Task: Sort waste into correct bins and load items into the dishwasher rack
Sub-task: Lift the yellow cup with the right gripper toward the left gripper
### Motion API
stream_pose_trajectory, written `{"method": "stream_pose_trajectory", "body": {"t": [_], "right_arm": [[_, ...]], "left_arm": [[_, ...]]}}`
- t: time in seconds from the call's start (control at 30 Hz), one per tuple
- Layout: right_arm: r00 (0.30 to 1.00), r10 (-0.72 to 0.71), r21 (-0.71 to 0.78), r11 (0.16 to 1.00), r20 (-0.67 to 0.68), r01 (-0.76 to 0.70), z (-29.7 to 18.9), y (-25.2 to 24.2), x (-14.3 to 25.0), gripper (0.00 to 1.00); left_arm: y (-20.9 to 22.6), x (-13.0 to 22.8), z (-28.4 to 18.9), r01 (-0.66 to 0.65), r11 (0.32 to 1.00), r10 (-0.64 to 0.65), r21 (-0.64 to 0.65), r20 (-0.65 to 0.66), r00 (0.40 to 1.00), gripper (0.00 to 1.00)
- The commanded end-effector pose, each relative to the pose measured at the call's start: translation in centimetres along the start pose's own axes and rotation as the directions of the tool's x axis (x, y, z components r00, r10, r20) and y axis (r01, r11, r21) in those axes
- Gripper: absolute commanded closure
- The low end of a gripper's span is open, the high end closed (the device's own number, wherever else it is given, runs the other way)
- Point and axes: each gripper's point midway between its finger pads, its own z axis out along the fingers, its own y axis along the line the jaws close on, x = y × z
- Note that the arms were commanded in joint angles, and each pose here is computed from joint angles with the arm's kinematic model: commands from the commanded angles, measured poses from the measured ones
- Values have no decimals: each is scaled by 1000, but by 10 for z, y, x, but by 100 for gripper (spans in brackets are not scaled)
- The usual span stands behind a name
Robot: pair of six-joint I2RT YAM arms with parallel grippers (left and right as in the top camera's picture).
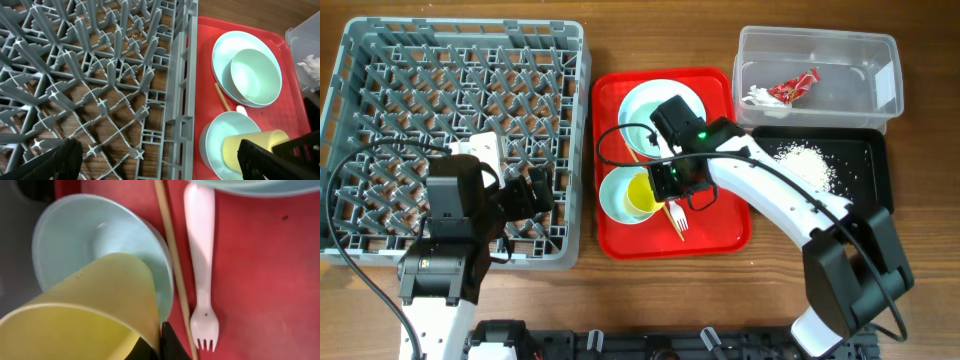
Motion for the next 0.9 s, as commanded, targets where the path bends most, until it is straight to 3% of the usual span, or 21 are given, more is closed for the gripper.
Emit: {"method": "stream_pose_trajectory", "body": {"t": [0.0,0.1,0.17,0.27,0.3,0.37,0.57,0.67,0.87], "right_arm": [[978,-7,-93,995,208,27,-73,24,-38,96],[959,43,-294,955,281,43,-112,32,-55,96],[960,67,-471,879,273,72,-132,40,-61,96],[959,65,-622,773,275,126,-158,44,-62,96],[961,67,-652,747,268,130,-163,45,-61,96],[966,51,-705,694,253,148,-172,54,-56,96],[974,-13,-826,527,226,199,-198,77,-39,96],[970,-50,-866,441,240,237,-212,85,-33,96],[970,-54,-872,429,237,237,-214,86,-32,96]], "left_arm": [[-13,-6,-5,-1,998,1,63,9,1000,0],[-49,-3,-2,-2,963,12,271,-35,999,0],[-76,-6,1,-1,906,29,424,-58,998,0],[-112,-11,1,-7,770,69,638,-73,995,0],[-131,-18,-5,-34,666,101,745,-44,994,0],[-147,-29,-13,-41,547,105,836,-20,994,0],[-174,-48,-53,-167,266,171,949,124,978,0],[-178,-49,-65,-192,212,190,958,153,970,1],[-198,-36,-84,-252,90,254,963,223,941,5]]}}
